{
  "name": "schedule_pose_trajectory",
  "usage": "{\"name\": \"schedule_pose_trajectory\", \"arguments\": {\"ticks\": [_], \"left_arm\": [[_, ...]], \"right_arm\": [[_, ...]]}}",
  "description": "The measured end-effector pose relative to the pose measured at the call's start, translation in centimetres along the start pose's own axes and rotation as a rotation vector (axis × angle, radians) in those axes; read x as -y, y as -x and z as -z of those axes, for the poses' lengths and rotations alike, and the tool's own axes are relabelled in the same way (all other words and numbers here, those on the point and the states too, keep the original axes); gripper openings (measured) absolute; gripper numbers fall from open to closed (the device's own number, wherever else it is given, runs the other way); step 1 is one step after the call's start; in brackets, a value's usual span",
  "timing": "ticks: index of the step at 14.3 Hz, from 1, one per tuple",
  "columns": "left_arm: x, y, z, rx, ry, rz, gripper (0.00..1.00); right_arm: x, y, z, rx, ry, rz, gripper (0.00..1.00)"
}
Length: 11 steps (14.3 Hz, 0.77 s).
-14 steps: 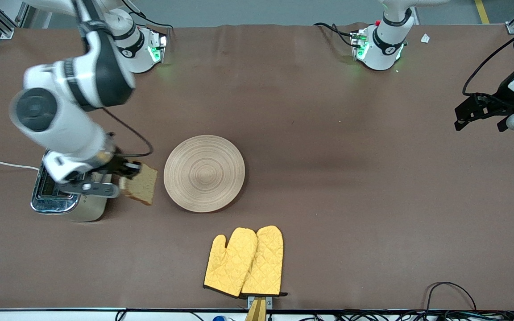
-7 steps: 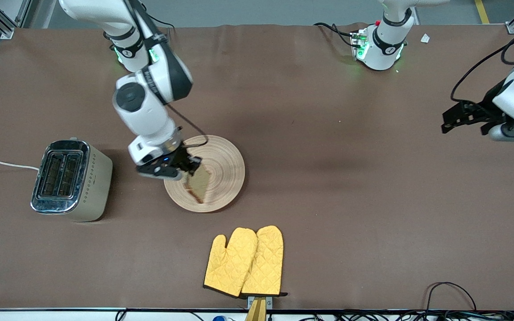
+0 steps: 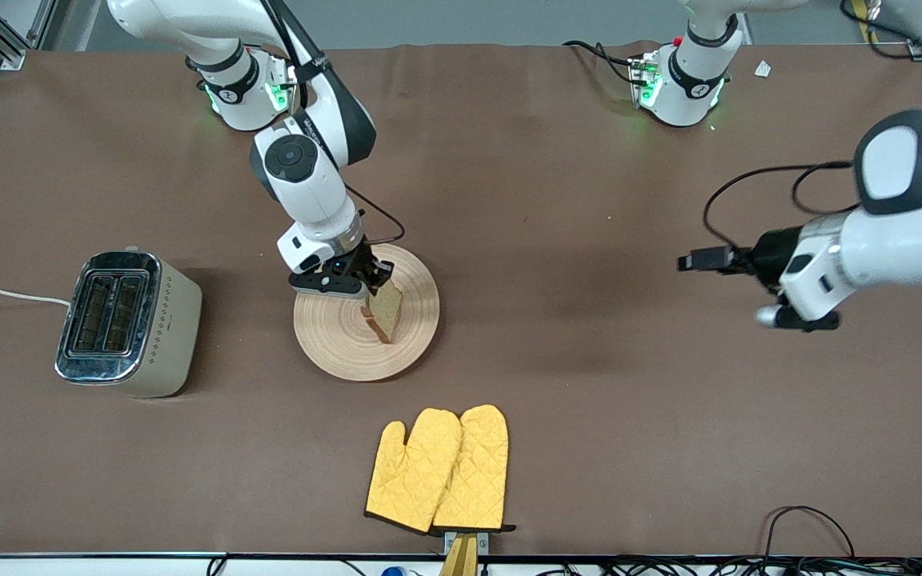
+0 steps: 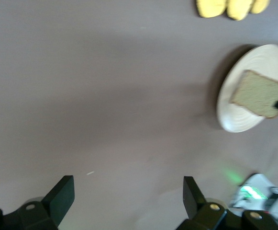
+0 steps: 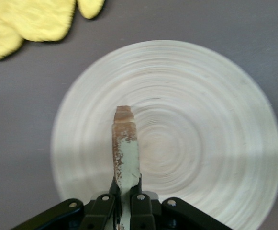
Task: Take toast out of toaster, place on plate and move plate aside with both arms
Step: 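Lay the toast on the plate while the left gripper reaches the plate, then grip the plate rim with the left gripper while the right gripper withdraws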
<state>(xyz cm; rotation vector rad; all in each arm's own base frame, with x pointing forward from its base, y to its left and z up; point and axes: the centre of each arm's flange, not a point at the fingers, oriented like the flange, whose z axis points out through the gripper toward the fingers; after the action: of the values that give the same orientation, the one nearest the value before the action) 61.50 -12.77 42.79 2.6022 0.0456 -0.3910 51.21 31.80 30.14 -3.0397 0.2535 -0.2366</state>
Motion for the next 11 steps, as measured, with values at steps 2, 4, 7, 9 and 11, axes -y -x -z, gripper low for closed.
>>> {"name": "schedule_pose_trajectory", "arguments": {"ticks": [2, 4, 7, 9, 11], "left_arm": [[-1.9, -2.4, -5.9, 0.014, 0.072, 0.027, 1.00], [-4.3, -3.8, -12.5, 0.048, 0.142, 0.060, 1.00], [-8.9, -4.4, -23.1, 0.041, 0.162, 0.056, 1.00], [-12.5, -3.8, -30.1, 0.010, 0.165, 0.042, 1.00], [-16.1, -2.9, -36.2, 0.016, 0.217, 0.049, 1.00]], "right_arm": [[-2.5, -1.1, -0.9, 0.006, 0.032, 0.000, 0.15], [-4.5, -2.3, -1.5, 0.017, 0.051, 0.015, 0.33], [-8.5, -5.0, -1.0, 0.069, 0.096, 0.037, 0.66], [-12.8, -9.3, 2.2, 0.107, 0.119, 0.072, 0.84], [-17.6, -13.5, 7.6, 0.159, 0.134, 0.102, 1.00]]}}
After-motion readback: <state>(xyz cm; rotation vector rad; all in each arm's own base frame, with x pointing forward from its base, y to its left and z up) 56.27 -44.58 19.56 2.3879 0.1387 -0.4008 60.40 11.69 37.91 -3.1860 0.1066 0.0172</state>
